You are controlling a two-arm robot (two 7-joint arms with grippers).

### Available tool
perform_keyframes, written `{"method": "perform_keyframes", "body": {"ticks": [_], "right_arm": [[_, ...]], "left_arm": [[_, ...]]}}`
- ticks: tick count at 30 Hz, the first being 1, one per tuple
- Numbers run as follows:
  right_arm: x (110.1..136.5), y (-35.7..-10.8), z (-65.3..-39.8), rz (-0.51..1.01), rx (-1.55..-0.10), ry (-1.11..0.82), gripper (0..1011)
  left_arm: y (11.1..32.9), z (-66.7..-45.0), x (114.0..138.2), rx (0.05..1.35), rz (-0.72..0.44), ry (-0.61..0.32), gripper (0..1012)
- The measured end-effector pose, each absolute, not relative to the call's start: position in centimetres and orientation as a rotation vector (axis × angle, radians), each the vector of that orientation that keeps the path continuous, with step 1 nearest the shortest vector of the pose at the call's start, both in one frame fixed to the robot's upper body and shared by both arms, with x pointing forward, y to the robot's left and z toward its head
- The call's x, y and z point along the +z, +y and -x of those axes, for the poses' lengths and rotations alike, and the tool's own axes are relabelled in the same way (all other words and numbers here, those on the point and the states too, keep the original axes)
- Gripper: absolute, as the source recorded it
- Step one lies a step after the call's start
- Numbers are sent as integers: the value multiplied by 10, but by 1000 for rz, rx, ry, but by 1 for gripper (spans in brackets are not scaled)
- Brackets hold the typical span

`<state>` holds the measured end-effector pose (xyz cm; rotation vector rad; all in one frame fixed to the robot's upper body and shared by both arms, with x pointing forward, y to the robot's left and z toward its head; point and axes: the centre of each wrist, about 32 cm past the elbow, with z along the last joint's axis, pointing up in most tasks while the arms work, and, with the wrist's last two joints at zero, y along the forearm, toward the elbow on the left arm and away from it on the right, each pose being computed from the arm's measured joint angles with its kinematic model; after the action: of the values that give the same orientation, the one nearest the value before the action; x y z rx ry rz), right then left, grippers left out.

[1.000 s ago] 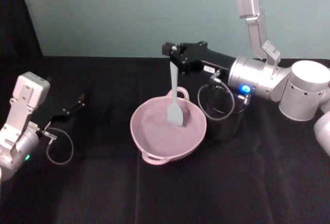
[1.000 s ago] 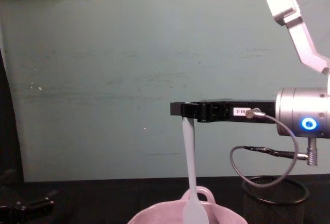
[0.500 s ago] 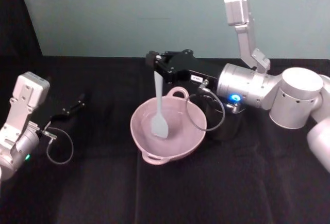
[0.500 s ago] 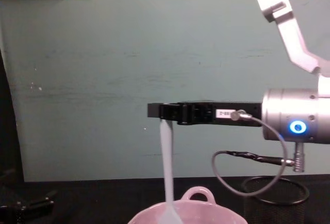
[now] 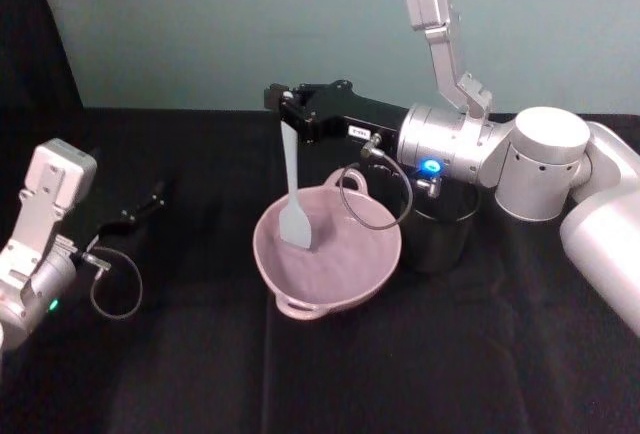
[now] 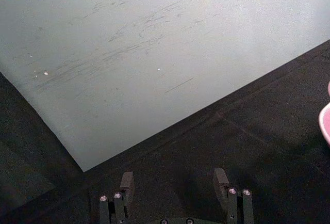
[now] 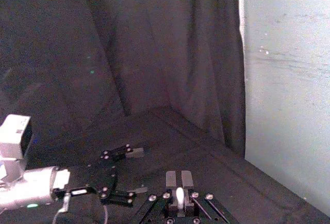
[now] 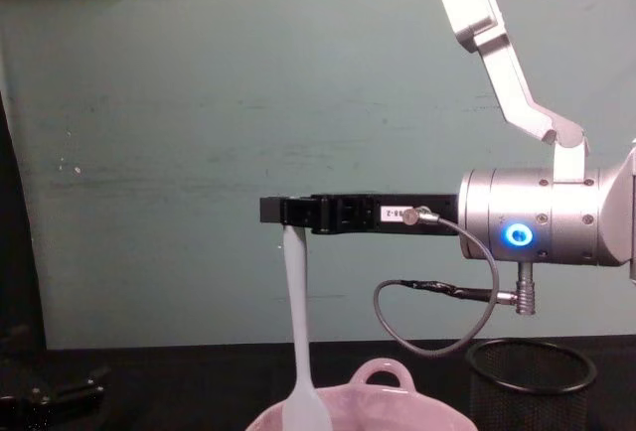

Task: Use the one hand to pick up the spoon and stir the clear water in the bowl.

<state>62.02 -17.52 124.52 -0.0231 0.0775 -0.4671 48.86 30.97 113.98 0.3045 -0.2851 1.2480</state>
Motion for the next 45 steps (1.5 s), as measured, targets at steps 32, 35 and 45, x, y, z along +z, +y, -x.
{"method": "perform_keyframes", "body": {"ticks": [32, 35, 45], "right_arm": [[1246, -218, -589, 20, -583, 56, 64], [1247, -215, -584, 14, -573, 53, 64], [1246, -197, -584, 8, -522, 55, 64]], "left_arm": [[310, -489, 1140, 1248, -304, -285, 1011], [310, -489, 1140, 1248, -304, -285, 1011], [310, -489, 1140, 1248, -304, -285, 1011]]}}
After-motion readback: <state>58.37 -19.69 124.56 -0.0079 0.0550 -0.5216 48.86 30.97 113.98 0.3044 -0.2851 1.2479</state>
